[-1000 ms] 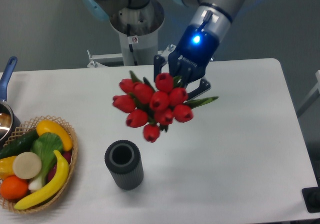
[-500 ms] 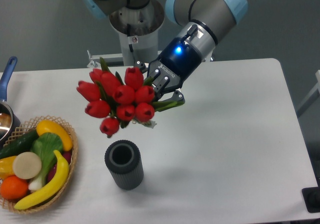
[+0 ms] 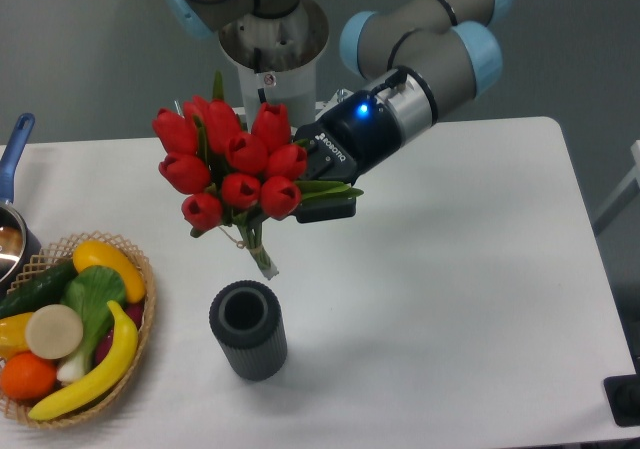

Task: Insert the flowers into the vase
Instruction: 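Carry the tulip bunch over the black vase, stems pointing down, then lower the tulip stems into the black vase opening, then hold the tulips steady inside the vase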

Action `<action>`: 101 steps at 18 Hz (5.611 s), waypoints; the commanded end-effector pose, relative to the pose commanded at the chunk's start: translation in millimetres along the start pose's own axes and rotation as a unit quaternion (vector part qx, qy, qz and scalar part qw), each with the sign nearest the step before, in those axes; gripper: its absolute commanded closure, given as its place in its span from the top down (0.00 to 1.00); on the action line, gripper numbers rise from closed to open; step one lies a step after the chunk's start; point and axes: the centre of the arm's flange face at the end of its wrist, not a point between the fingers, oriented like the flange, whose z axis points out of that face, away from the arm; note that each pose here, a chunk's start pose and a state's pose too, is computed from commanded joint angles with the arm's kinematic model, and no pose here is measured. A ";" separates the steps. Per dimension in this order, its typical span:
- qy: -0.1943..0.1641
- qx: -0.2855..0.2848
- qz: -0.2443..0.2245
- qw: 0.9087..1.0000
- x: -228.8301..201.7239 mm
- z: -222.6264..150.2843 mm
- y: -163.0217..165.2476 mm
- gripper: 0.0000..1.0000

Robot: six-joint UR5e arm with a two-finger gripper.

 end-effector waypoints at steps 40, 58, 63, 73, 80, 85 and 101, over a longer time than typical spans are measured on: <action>0.014 0.005 -0.085 0.996 0.6 15.4 120.4 0.30; 0.011 -0.011 -0.088 0.996 -1.9 14.6 156.4 0.30; 0.011 -0.011 -0.089 0.996 2.3 14.2 164.9 0.31; 0.010 -0.017 -0.079 0.997 4.9 13.9 176.1 0.31; 0.010 -0.029 -0.079 0.996 5.0 13.8 178.5 0.33; 0.010 -0.030 -0.080 0.996 5.4 13.7 180.3 0.39; 0.010 -0.030 -0.073 0.997 8.0 13.5 186.0 0.72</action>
